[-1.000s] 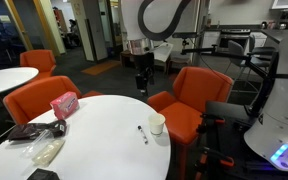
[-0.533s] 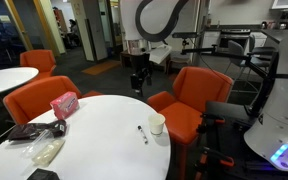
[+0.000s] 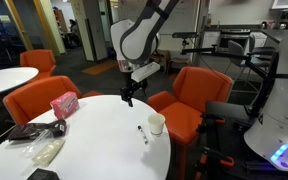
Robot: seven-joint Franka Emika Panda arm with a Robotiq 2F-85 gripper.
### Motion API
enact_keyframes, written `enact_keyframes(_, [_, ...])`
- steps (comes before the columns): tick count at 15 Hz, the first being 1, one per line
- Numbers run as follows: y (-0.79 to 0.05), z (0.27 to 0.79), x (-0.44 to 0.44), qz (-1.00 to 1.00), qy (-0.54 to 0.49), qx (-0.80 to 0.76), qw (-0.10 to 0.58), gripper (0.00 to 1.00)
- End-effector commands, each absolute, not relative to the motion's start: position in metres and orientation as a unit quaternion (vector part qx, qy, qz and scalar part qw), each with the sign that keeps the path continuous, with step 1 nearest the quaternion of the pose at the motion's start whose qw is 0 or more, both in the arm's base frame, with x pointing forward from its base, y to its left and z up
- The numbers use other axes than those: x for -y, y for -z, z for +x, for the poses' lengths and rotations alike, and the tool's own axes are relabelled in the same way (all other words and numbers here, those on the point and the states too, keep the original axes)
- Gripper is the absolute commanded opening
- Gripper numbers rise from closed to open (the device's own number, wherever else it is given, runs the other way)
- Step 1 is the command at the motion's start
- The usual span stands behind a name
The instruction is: Put the marker in the cup
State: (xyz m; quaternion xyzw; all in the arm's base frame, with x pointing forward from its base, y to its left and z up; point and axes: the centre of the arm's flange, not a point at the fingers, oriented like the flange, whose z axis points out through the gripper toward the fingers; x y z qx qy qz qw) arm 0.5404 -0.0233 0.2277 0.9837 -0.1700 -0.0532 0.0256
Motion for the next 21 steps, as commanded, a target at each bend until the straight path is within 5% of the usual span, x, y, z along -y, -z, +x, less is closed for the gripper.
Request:
enact_keyframes(1, [-0.194,0.572,0.031,0.975,0.091,0.2,0.018,1.0])
enact_keyframes(21, [-0.045,0.57,0.084,0.928,0.161,0.322,-0.093,1.0])
